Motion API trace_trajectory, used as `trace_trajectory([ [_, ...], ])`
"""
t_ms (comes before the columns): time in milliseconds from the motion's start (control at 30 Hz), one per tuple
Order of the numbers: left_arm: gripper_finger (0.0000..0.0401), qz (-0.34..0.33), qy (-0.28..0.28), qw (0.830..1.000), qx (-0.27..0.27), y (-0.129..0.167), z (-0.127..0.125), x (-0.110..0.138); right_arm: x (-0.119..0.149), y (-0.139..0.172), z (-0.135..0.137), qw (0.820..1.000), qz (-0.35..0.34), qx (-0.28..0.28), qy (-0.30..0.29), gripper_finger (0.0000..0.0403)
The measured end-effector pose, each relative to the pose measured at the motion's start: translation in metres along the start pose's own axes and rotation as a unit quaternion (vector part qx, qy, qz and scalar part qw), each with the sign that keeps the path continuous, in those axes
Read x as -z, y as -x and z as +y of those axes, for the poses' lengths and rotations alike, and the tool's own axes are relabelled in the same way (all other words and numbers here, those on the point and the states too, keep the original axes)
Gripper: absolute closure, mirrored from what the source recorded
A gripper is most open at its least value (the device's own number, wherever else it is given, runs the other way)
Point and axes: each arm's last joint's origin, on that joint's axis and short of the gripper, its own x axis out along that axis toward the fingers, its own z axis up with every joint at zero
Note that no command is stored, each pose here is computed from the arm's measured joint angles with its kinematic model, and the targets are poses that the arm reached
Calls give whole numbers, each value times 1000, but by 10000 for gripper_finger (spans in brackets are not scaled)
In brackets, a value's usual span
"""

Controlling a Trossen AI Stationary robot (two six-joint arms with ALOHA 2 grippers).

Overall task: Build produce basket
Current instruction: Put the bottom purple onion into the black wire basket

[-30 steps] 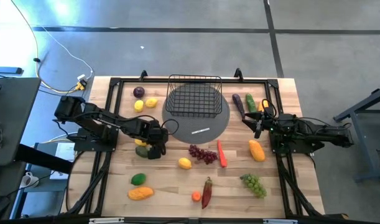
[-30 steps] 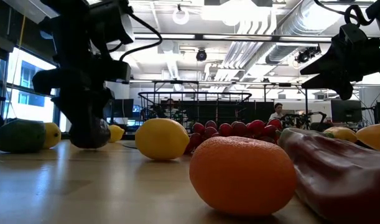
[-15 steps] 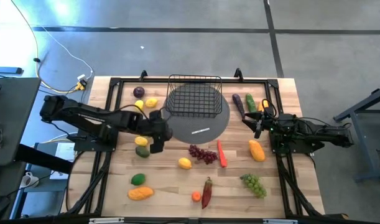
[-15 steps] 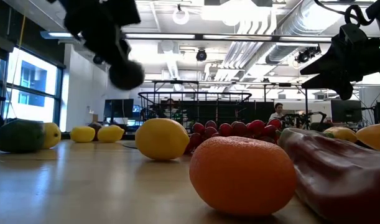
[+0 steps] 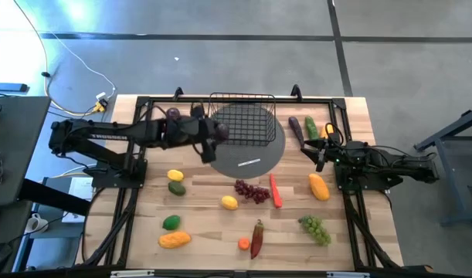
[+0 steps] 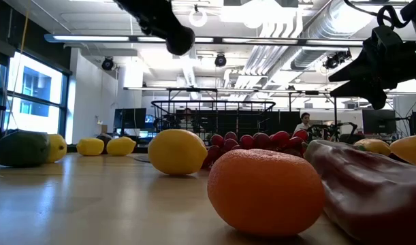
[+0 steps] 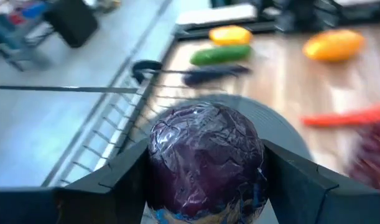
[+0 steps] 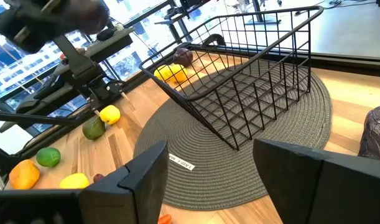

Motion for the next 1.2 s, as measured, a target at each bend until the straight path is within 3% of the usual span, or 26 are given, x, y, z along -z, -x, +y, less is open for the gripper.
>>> trace_trajectory([
  [200, 151, -16, 42, 997, -59, -13, 33, 0, 0, 0, 0, 1000, 0, 0, 0, 186],
  [433, 151, 39, 106, 988, -105, -47, 62, 22, 0, 0, 0, 1000, 0, 0, 0, 186],
  [700, 151, 97, 173, 976, -91, -89, 62, 50, 0, 0, 0, 1000, 0, 0, 0, 186],
  [1033, 147, 140, 175, 969, -106, -113, 62, 66, 0, 0, 0, 1000, 0, 0, 0, 186],
  [1200, 145, 157, 169, 967, -110, -126, 69, 62, 0, 0, 0, 1000, 0, 0, 0, 186],
])
